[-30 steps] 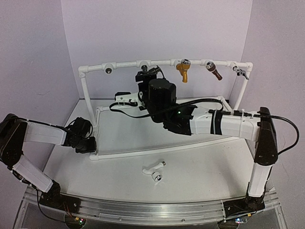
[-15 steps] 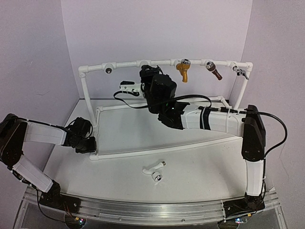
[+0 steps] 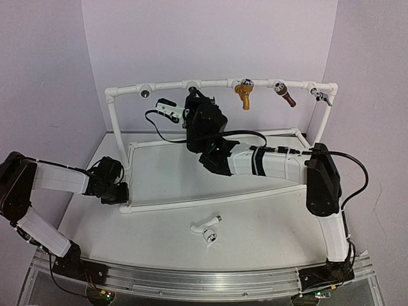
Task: Install the water faucets
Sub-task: Screw the water faucet onto the adaptor.
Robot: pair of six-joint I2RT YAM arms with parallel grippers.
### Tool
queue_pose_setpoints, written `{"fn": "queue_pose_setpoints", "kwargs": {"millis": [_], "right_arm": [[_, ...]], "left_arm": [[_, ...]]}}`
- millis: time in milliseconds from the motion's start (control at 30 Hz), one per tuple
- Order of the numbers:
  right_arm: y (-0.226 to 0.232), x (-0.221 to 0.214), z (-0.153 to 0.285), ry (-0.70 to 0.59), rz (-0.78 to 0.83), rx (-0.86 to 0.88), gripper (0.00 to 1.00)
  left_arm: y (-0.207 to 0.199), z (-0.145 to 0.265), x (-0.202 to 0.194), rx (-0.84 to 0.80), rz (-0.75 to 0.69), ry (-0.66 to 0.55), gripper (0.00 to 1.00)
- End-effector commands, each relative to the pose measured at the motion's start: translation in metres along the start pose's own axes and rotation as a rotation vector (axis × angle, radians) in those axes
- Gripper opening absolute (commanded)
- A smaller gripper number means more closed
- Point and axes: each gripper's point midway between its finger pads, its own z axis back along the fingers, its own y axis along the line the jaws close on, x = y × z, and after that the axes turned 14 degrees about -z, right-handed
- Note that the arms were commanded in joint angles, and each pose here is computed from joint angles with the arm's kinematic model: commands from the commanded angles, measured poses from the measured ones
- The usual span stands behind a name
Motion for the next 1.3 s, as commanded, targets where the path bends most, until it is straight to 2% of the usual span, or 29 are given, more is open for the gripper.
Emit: {"fn": "queue_pose_setpoints", "kwargs": {"millis": [0,100,233,400,500,533,633,767,833,900,1000,1200,1267], "right_arm": [[-0.031,-0.018,-0.011,0.073,-0.517,-0.138,0.05],[-0.046,-0.027,-0.007,0.099,-0.793,-0.171,0.0],[-0.056,-0.037,0.003,0.088,-1.307,-0.148,0.0],[-0.068,-0.035,0.01,-0.039,-1.998,0.055,0.0],[-0.065,-0.023,0.003,-0.077,-2.343,0.213,0.0],[-0.065,-0.017,0.002,-0.086,-2.453,0.28,0.0],[-0.075,0.007,0.0,-0.192,-2.64,0.476,0.0],[-0.099,0.032,0.01,-0.357,-2.713,0.667,0.0],[-0.108,0.038,0.017,-0.415,-2.658,0.716,0.07],[-0.111,0.038,0.025,-0.434,-2.567,0.725,0.23],[-0.098,0.026,0.035,-0.372,-2.434,0.693,0.5],[-0.077,0.008,0.056,-0.228,-2.143,0.693,0.88],[-0.066,0.009,0.064,-0.173,-2.013,0.741,0.93]], "left_arm": [[-0.06,0.005,0.001,-0.267,-0.083,-0.001,0.0],[-0.06,0.005,0.001,-0.267,-0.083,-0.001,0.0],[-0.06,0.005,0.002,-0.268,-0.083,-0.001,0.0],[-0.06,0.005,0.002,-0.269,-0.082,-0.002,0.0],[-0.06,0.005,0.001,-0.269,-0.082,-0.001,0.0],[-0.06,0.005,0.001,-0.269,-0.082,0.0,0.0],[-0.06,0.005,0.001,-0.27,-0.081,-0.004,0.0],[-0.06,0.006,0.001,-0.27,-0.081,-0.004,0.0],[-0.06,0.006,0.002,-0.272,-0.081,-0.006,0.0],[-0.061,0.006,0.002,-0.273,-0.082,-0.006,0.0],[-0.06,0.006,0.002,-0.272,-0.081,-0.007,0.0],[-0.06,0.005,0.001,-0.271,-0.079,-0.002,0.0],[-0.06,0.004,0.001,-0.27,-0.081,0.0,0.0]]}}
